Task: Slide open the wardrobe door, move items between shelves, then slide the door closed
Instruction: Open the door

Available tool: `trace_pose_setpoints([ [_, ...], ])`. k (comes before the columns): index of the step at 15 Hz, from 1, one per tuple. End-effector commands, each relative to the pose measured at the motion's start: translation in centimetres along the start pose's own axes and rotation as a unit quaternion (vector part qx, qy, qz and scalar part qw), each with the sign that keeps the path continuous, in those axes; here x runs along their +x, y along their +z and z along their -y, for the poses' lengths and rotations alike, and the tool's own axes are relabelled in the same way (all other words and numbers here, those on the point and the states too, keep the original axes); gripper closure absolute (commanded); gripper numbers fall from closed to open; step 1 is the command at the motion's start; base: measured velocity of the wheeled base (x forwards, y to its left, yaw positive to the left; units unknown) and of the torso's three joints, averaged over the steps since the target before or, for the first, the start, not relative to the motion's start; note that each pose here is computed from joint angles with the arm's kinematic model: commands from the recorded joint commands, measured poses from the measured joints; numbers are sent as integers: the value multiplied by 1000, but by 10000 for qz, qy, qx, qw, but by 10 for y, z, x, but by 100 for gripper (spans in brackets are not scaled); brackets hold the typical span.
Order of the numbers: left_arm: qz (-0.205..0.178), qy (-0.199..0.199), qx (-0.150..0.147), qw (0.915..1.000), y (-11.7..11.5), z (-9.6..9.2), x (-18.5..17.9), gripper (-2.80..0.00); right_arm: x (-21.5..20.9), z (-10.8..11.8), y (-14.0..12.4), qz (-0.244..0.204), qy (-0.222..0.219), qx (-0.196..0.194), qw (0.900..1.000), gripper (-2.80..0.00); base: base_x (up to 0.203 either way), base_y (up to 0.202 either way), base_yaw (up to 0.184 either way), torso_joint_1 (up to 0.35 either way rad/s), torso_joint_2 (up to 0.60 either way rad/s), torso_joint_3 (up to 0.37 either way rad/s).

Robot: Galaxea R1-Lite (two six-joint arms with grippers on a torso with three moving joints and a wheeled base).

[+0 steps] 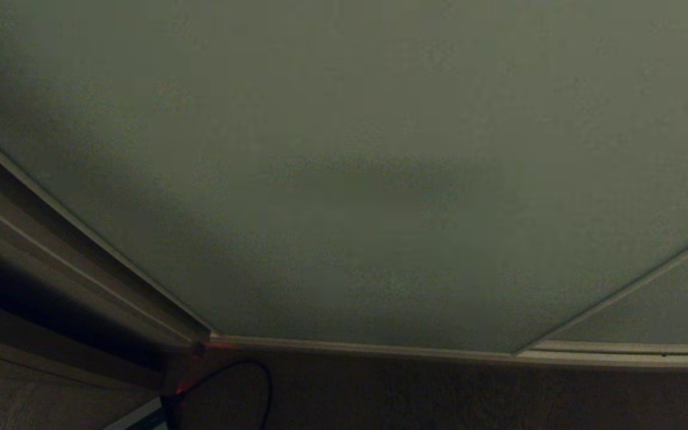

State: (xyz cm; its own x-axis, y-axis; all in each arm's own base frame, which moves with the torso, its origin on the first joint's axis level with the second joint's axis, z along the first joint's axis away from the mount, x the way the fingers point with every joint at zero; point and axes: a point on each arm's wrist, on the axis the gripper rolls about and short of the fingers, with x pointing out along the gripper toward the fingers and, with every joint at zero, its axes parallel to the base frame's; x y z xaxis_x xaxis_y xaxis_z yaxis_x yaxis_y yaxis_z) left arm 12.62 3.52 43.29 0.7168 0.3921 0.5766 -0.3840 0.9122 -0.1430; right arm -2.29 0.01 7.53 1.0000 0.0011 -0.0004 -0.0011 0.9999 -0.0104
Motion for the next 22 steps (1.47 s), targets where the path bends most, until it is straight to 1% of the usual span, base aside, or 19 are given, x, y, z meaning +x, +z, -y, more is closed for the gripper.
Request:
trace_pose_setpoints([
  [1,-17,-248,-25,9997,-2,2,2,0,0,0,-1,-21,3,-2,10000,0,0,0,0,0,0,0],
  [2,-26,-450,-71,9990,-2,2,2,0,0,0,-1,-21,3,-2,10000,0,0,0,0,0,0,0],
  [4,-41,-675,-128,9976,-2,3,2,0,0,0,-1,-21,3,-2,10000,0,0,0,0,0,0,0],
  [5,-60,-815,-204,9964,-2,4,1,0,0,0,-1,-21,3,-2,10000,0,0,0,0,0,0,0],
  [8,-307,-1098,-405,9927,-2,5,-2,0,0,0,-1,-21,3,-2,10000,0,0,0,0,0,0,0],
  [10,-380,-1330,-494,9892,0,6,-5,0,0,0,-1,-21,3,-2,10000,0,0,0,0,0,0,0],
  [12,-583,-1647,-613,9827,1,7,-11,0,0,0,-1,-21,3,-2,10000,0,0,0,0,0,0,0],
  [14,-890,-1961,-768,9735,-2,11,-15,0,0,0,-1,-21,3,-2,10000,0,0,0,0,0,0,0],
  [15,-980,-2111,-849,9688,-2,13,-18,0,0,0,-1,-21,3,-2,10000,0,0,0,0,0,0,0],
  [17,-1158,-2483,-1003,9565,-3,18,-22,0,0,0,-1,-21,3,-2,10000,0,0,0,0,0,0,0],
  [18,-1226,-2590,-1048,9523,-4,20,-22,0,0,0,-1,-21,3,-2,10000,0,0,0,0,0,0,0],
  [19,-1276,-2652,-1083,9496,-6,23,-22,0,0,0,-1,-21,3,-2,10000,0,0,0,0,0,0,0],
  [21,-1353,-2710,-1102,9466,-11,26,-17,0,0,0,-1,-21,3,-2,10000,0,0,0,0,0,0,0],
  [22,-1359,-2795,-1143,9436,-12,30,-14,0,0,0,-1,-21,3,-2,10000,0,0,0,0,0,0,0],
])
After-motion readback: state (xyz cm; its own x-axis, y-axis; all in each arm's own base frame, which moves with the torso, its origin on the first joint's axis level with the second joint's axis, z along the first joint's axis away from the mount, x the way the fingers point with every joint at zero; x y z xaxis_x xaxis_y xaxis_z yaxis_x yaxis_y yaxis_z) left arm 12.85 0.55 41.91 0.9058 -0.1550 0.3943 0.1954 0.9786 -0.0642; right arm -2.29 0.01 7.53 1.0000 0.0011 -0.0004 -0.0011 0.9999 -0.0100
